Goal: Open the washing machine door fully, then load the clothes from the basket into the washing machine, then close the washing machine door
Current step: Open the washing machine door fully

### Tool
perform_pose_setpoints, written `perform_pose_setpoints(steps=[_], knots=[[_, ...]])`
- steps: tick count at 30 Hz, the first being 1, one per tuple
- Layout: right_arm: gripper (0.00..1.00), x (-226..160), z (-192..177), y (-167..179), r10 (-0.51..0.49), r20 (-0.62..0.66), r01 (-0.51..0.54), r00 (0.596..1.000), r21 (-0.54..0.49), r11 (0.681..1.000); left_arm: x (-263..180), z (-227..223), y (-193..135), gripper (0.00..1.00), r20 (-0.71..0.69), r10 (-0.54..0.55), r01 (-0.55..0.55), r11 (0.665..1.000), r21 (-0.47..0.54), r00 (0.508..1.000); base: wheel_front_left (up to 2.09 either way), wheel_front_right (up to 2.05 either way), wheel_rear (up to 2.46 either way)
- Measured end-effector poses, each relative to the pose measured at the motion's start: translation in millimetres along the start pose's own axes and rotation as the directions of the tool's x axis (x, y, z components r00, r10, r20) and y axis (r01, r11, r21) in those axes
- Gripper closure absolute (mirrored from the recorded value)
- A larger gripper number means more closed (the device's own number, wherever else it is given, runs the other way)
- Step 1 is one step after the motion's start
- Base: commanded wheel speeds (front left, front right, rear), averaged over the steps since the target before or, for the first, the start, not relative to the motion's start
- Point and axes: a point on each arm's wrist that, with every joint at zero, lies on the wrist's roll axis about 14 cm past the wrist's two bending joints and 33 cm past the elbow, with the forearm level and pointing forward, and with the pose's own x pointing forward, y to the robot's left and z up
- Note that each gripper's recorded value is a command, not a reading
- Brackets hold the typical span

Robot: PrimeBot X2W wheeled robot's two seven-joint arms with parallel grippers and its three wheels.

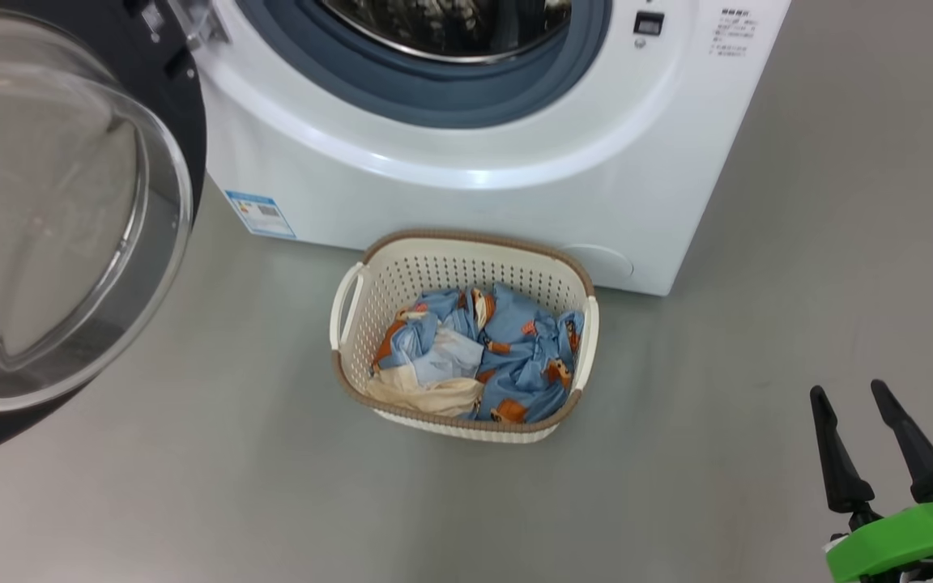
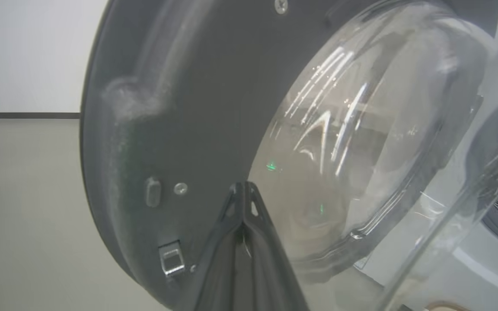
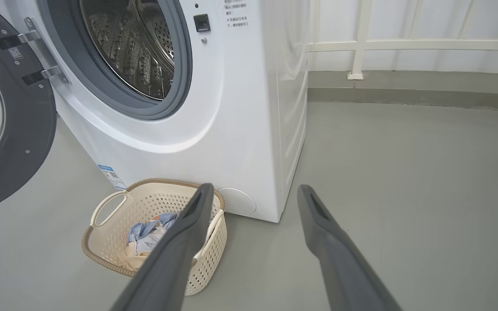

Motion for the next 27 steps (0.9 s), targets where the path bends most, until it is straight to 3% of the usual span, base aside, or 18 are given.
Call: perform_pose_setpoints(steps=[3,4,6,8,9,10,11,27], knots=[[0.00,-4.8,5.2,2.1,0.002,0.010,-0.002,1.000,-0.002,1.000,-16.6,-9.2,-2.4,1.00,-0.021,-0.035,0.035,0.999,0.003,0.999,0.00,0.00,0.00],[0.00,-6.9,6.4,2.2,0.001,0.012,-0.001,1.000,0.000,1.000,-21.1,-10.5,-3.0,0.94,-0.023,-0.045,0.045,0.999,0.003,0.999,0.00,0.00,0.00],[0.00,-10.2,8.9,2.6,0.000,0.016,0.000,1.000,0.002,1.000,-29.0,-11.8,-6.4,0.69,-0.023,-0.069,0.069,0.998,-0.004,0.997,0.00,0.00,0.00],[0.00,-11.6,13.6,3.0,0.000,0.028,0.000,1.000,0.002,1.000,-35.7,-12.0,-11.9,0.53,-0.020,-0.098,0.098,0.995,-0.006,0.995,0.00,0.00,0.00],[0.00,-12.5,15.6,2.7,-0.001,0.033,0.001,0.999,0.001,1.000,-39.1,-12.3,-18.3,0.35,-0.018,-0.121,0.121,0.993,-0.011,0.992,0.00,0.00,0.00],[0.00,-13.7,17.3,2.0,-0.004,0.037,0.004,0.999,-0.001,1.000,-42.8,-13.6,-25.2,0.09,-0.019,-0.147,0.147,0.989,-0.009,0.989,0.00,0.00,0.00],[0.00,-15.2,18.5,0.9,-0.007,0.040,0.007,0.999,-0.002,1.000,-46.6,-15.1,-33.0,0.00,-0.022,-0.176,0.175,0.984,-0.004,0.984,0.00,0.00,0.00],[0.00,-45.4,31.6,-27.3,-0.102,0.072,0.103,0.992,-0.009,0.995,-92.0,-28.9,-154.5,0.00,-0.040,-0.538,0.537,0.843,-0.030,0.842,0.00,0.00,0.00]])
